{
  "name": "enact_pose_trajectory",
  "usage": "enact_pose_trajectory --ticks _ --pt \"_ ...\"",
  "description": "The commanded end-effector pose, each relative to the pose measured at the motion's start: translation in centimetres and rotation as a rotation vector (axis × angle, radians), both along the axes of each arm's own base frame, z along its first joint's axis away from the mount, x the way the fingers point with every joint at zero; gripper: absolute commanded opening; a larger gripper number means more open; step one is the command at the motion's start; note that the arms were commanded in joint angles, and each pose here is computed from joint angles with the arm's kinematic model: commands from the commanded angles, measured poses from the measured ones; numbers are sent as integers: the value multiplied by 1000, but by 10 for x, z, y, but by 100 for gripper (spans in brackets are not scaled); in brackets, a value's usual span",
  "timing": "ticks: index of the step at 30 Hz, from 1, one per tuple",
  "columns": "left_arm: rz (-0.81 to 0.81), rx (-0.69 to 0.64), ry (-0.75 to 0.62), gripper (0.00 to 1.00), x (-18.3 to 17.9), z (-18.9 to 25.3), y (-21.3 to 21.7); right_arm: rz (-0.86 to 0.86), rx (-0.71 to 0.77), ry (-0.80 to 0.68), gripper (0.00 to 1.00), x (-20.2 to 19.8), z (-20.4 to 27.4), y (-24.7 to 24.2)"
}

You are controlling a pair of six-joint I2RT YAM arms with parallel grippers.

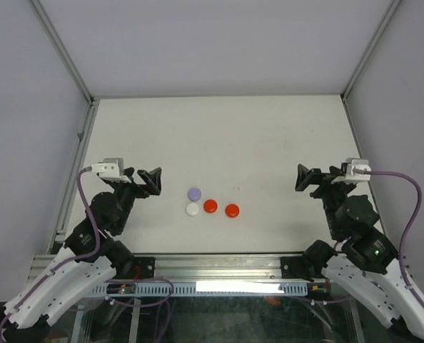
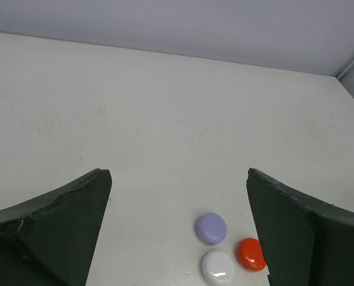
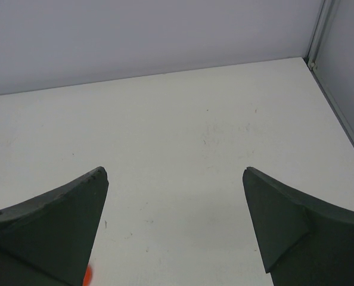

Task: Insert the wireless bluetooth earbuds into the charging case
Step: Reset both arms

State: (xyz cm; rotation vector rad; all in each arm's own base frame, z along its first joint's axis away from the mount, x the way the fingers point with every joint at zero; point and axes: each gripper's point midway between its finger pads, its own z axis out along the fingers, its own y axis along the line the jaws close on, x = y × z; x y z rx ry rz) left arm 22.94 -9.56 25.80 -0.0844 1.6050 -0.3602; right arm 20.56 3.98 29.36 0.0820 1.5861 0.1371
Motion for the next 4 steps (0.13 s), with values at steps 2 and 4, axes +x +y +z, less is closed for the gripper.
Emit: enact_pose_trajectory --ticks 2,4 --pt "-2 9 -45 99 5 13 -1 23 14 -42 99 3 14 5" --pt "-5 8 -45 99 4 13 -2 13 11 -38 99 3 13 4"
